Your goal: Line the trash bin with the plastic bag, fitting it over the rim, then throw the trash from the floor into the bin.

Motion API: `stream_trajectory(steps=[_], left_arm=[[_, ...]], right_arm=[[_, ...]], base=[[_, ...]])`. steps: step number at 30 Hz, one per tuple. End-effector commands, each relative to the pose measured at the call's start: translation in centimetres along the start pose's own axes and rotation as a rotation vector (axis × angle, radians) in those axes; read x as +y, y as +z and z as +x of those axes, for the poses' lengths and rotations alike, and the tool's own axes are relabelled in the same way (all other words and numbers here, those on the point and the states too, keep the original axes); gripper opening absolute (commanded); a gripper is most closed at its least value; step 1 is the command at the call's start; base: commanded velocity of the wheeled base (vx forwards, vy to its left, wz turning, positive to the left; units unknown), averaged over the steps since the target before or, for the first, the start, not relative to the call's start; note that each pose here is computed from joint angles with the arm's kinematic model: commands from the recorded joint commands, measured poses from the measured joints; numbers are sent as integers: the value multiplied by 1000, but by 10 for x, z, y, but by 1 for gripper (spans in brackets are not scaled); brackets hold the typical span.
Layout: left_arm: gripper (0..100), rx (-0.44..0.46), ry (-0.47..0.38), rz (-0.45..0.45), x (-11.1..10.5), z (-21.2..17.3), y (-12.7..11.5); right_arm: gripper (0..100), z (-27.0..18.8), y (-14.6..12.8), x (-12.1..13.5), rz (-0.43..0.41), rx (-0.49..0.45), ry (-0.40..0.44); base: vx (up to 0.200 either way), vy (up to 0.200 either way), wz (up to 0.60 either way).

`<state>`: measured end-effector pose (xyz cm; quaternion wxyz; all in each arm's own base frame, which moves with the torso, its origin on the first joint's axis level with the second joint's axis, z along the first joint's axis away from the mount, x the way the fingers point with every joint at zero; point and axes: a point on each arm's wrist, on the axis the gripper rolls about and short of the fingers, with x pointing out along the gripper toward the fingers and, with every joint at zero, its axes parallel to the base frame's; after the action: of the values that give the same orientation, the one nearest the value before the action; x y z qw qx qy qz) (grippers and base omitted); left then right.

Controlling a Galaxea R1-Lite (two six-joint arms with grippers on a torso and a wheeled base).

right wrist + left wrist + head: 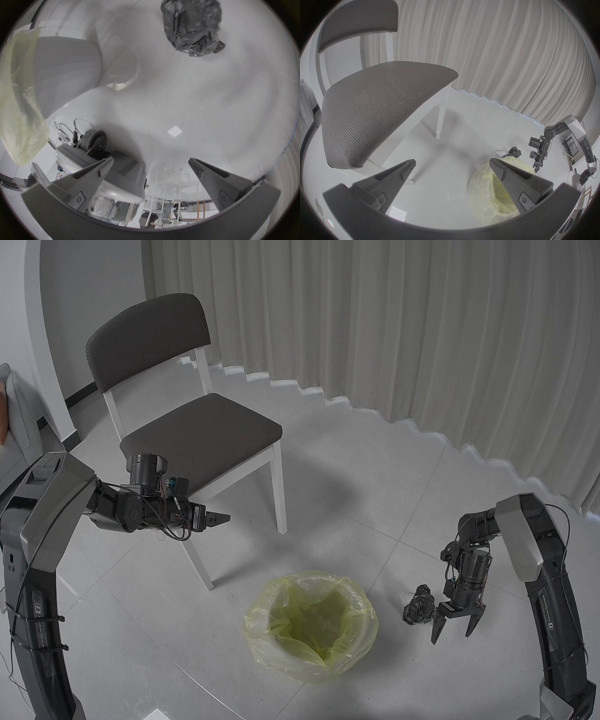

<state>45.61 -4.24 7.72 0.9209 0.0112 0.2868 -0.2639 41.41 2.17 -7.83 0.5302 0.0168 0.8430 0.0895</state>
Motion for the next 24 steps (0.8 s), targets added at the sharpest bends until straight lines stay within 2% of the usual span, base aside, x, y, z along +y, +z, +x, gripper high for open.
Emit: stream_trajectory(steps=[1, 3, 5, 8, 9, 10, 11, 16, 17, 18, 19, 23, 24], left_arm=[[100, -26, -17, 13, -8, -18, 10], [100, -32, -19, 14, -10, -24, 13], [100, -38, -19, 16, -12, -27, 15], [100, -57, -20, 27, -17, -37, 20], [100, -69, -22, 33, -20, -42, 22], [100, -69, -22, 33, -20, -42, 22], [100, -94, -25, 30, -27, -50, 27], [100, -192, -40, 18, -46, -76, 40], [100, -201, -39, 18, -48, -79, 41], [100, -230, -41, 19, -53, -88, 44], [100, -241, -44, 20, -56, -92, 45], [100, -307, -56, 15, -69, -114, 47], [100, -327, -66, 14, -75, -118, 46]], right_arm=[[100, -77, -49, 20, -10, -17, 5], [100, -99, -69, 27, -14, -3, 6], [100, -114, -81, 31, -17, -23, 6], [100, -146, -114, 35, -15, -59, 6], [100, -162, -130, 38, -17, -97, 4], [100, -162, -130, 38, -17, -97, 4], [100, -186, -156, 42, -28, -188, 19], [100, -240, -238, 49, -75, -454, 125], [100, -243, -246, 49, -75, -477, 128], [100, -254, -272, 50, -78, -550, 123], [100, -259, -287, 52, -80, -589, 116], [100, -276, -382, 66, -131, -836, 76], [100, -276, -418, 72, -172, -929, 51]], base=[[0, 0, 0], [0, 0, 0], [0, 0, 0], [0, 0, 0], [0, 0, 0], [0, 0, 0], [0, 0, 0], [0, 0, 0], [0, 0, 0], [0, 0, 0], [0, 0, 0], [0, 0, 0], [0, 0, 0]])
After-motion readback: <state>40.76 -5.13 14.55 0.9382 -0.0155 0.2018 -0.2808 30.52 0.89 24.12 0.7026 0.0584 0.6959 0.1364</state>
